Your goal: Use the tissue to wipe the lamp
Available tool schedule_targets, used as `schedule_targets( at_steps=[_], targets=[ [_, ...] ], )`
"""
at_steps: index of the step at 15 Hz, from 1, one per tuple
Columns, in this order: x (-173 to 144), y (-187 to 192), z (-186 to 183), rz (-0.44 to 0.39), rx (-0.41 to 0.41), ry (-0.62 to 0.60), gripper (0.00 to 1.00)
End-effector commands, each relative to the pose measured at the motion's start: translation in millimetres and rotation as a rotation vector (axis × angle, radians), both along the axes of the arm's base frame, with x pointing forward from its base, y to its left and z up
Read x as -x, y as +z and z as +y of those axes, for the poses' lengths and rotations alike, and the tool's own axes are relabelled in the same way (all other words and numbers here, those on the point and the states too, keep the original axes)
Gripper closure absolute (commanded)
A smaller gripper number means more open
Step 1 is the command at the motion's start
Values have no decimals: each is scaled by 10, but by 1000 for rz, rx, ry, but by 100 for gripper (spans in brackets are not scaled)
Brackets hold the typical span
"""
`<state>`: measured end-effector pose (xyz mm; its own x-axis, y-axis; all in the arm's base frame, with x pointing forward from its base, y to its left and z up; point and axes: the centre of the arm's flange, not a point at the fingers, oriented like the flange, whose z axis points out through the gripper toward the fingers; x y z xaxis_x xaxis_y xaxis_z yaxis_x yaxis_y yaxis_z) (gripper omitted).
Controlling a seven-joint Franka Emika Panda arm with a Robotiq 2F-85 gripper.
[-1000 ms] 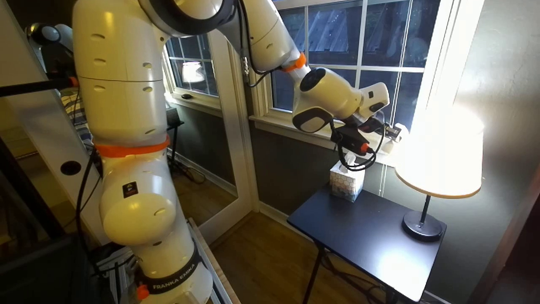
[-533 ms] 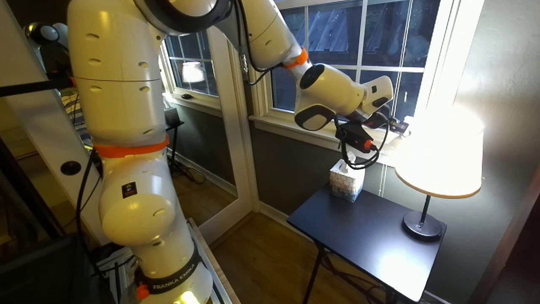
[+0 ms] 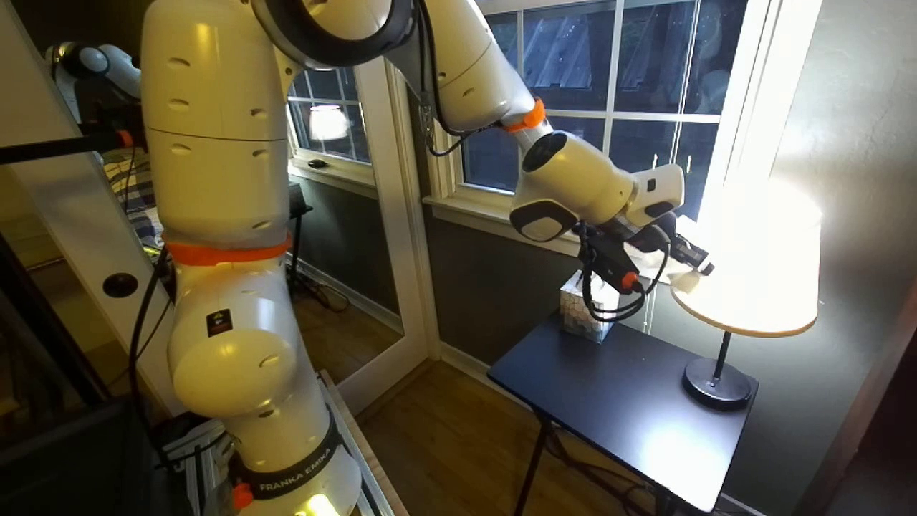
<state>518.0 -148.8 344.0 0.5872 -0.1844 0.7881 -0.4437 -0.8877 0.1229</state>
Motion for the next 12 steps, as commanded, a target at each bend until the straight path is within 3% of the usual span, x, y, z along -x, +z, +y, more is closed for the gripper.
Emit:
schedule_targets(
  at_steps=[1,9,12],
  targets=[
    [-124,-179,-60,83,-37,-6,100],
    [-168,-604,-353,203,-105,-45,100],
    [-156,-612,-438,184,-93,-55,100]
  ],
)
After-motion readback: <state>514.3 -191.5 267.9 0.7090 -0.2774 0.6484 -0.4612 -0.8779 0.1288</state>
